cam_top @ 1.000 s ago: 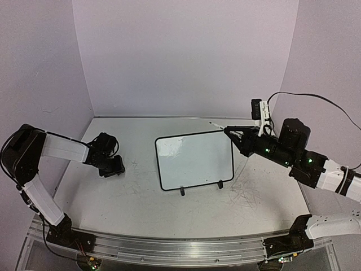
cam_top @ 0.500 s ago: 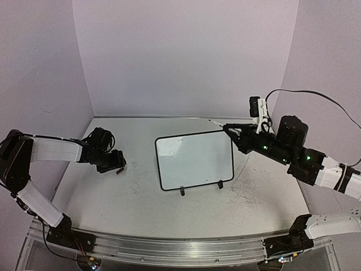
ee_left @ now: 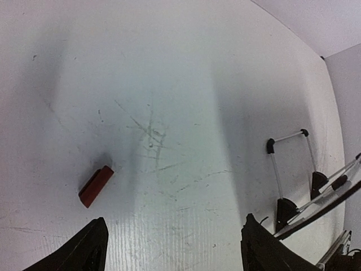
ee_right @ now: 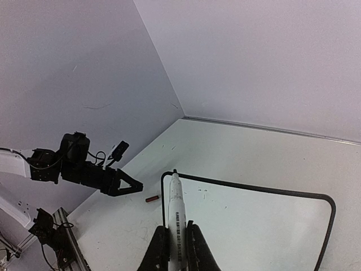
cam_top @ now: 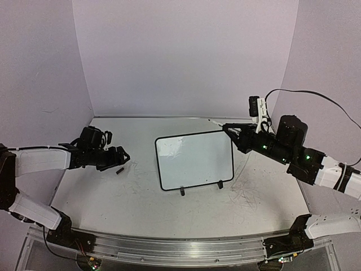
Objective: Write a sentence on the whiteboard
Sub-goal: Hold the whiteboard at the center of the board.
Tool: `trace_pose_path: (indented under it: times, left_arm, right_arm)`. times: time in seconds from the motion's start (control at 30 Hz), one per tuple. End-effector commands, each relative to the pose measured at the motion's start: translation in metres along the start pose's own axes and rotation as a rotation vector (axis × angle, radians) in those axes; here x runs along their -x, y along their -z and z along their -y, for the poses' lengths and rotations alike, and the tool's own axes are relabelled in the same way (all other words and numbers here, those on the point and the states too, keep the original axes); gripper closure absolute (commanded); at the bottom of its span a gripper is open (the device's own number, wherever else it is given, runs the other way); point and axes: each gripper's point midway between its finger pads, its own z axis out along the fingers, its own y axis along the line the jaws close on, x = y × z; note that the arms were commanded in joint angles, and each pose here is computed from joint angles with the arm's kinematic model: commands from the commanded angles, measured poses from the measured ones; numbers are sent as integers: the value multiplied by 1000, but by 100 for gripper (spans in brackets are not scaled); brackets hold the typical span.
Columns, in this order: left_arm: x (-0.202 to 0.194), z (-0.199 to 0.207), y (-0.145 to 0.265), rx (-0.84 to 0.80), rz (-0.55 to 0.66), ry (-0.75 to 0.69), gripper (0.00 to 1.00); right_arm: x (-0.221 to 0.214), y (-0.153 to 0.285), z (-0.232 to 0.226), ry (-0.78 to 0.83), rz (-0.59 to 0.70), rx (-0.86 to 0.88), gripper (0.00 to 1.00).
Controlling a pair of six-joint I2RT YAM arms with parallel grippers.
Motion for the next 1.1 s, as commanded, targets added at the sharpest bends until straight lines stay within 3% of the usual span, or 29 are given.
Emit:
trace_pose_path:
  times: [0.0,0.23,0.47,0.7,0.83,1.07]
  left_arm:
    - [28,50,26,-234,123,-99,16]
    - [34,110,46,-510,96,-317,19]
    - [27,148,41,-739,-55,-372,26]
    - [35,160,25,-799,-82,-363,30]
    - [36,166,13,-823,-104,-378,42]
    - [33,174,2,-857,-117,-396,52]
  right_arm:
    - [17,0,-3,-5,50,3,100]
    - [7,-6,13,13,1,-85,100]
    - [-12,-23,3,44,-103,-34,100]
    - [-36,-54,-27,158,-200,9,100]
    - [-51,-76,-34,237,-255,30,100]
    - [-58,-106,-31,408,-243,-16,100]
